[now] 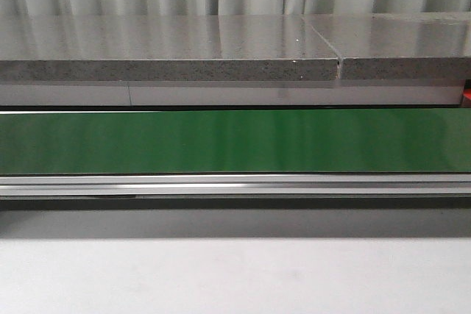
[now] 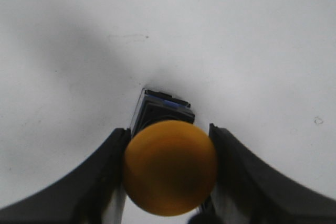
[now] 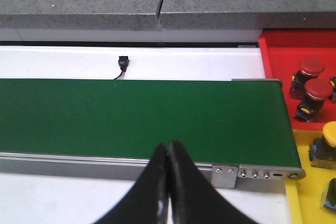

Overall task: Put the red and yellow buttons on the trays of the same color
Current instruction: 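Carry the yellow button over the belt's near end with the left gripper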

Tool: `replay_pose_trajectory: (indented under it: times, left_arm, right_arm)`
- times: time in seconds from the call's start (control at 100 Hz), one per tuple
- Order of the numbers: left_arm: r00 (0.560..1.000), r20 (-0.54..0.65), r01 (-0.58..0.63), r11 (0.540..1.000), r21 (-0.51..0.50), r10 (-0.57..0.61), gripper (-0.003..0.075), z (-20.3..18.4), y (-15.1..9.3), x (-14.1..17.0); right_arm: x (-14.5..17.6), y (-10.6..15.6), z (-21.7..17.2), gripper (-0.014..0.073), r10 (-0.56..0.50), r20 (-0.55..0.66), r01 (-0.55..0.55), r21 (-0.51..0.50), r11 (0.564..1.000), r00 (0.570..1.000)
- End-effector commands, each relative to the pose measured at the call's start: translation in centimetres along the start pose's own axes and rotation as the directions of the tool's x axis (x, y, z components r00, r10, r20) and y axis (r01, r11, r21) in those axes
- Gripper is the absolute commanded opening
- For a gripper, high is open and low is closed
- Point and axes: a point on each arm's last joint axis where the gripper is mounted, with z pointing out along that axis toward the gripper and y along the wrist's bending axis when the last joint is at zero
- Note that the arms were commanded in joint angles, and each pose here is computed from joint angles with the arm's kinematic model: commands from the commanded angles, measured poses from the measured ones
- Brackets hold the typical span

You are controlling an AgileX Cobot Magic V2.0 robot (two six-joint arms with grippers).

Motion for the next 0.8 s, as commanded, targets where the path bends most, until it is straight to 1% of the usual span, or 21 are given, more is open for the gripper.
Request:
replay_pose_trajectory:
  times: [0.0,0.11,0.24,0.42,0.47,0.52,0.64,0.79]
  left_arm:
    - [0.994,0.109,-0.035,0.999,0.029,0.031,0.0102,-5.2,-0.9,-0.4]
    - [0.986,0.133,-0.099,0.995,-0.009,0.1,0.0102,-7.2,-0.8,0.0]
    - [0.97,0.175,-0.166,0.986,-0.022,0.167,0.0102,-10.4,-0.9,1.0]
    - [0.945,0.258,-0.2,0.979,-0.029,0.201,0.0102,-13.8,-0.4,3.7]
    - [0.94,0.274,-0.203,0.979,-0.024,0.201,0.0102,-14.4,-0.2,4.6]
    - [0.933,0.282,-0.229,0.973,-0.02,0.226,0.0102,-14.8,-0.1,5.7]
    - [0.932,0.266,-0.26,0.966,0.011,0.247,0.0102,-15.2,0.3,8.2]
    - [0.93,0.26,-0.275,0.961,0.031,0.258,0.0102,-15.3,0.4,9.9]
  right_arm:
    - [-1.2,0.0,-0.3,-0.0067,-0.01,0.084,0.01,0.004,1.0,0.996]
    - [-1.2,0.0,-0.3,-0.0067,-0.01,0.084,0.01,0.004,1.0,0.996]
    - [-1.2,0.0,-0.3,-0.0067,-0.01,0.084,0.01,0.004,1.0,0.996]
    - [-1.2,0.0,-0.3,-0.0067,-0.01,0.084,0.01,0.004,1.0,0.996]
    - [-1.2,0.0,-0.3,-0.0067,-0.01,0.084,0.01,0.004,1.0,0.996]
    - [-1.2,0.0,-0.3,-0.0067,-0.01,0.084,0.01,0.004,1.0,0.996]
    - [-1.2,0.0,-0.3,-0.0067,-0.01,0.084,0.01,0.004,1.0,0.996]
    - [-1.2,0.0,-0.3,-0.0067,-0.01,0.084,0.01,0.004,1.0,0.996]
